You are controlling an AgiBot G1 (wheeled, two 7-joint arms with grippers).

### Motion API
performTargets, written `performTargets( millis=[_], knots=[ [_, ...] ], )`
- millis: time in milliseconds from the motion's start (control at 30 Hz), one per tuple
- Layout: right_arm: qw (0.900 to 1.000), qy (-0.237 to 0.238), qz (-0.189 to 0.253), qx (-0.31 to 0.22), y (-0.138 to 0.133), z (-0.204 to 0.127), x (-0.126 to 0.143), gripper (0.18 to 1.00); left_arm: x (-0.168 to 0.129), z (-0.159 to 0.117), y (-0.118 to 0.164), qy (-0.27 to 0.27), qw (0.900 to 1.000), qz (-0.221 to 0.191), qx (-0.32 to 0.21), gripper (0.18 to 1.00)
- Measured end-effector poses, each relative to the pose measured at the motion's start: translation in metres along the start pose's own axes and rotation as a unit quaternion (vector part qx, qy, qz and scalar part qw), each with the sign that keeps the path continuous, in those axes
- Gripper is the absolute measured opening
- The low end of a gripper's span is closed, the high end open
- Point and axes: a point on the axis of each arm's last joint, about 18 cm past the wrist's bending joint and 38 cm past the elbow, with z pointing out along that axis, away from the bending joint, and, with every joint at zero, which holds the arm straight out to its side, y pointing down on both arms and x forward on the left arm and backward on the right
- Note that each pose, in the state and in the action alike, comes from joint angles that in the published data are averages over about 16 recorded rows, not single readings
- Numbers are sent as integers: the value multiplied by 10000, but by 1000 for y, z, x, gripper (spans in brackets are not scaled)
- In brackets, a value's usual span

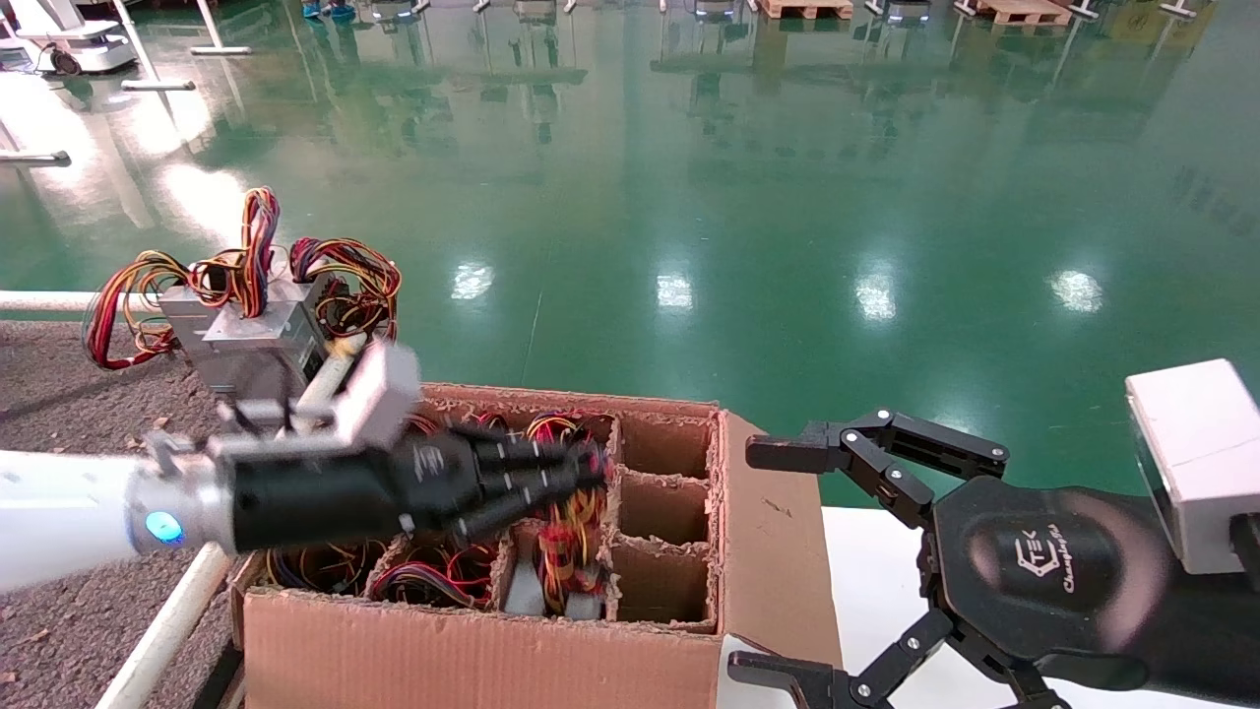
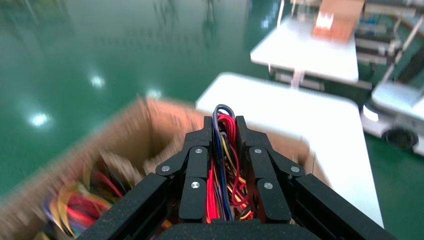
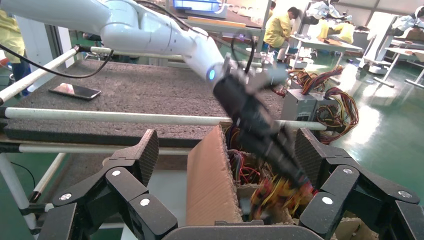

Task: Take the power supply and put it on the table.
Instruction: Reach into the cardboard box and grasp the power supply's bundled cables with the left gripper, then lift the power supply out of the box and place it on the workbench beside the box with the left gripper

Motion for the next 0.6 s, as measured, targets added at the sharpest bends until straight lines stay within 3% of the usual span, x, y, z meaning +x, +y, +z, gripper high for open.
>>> performTargets(
  millis=[600],
  knots=[
    [10000,0,0,0,0,0,0,1000,-5,-89,-129,-484,9933,527,902,263]
  ],
)
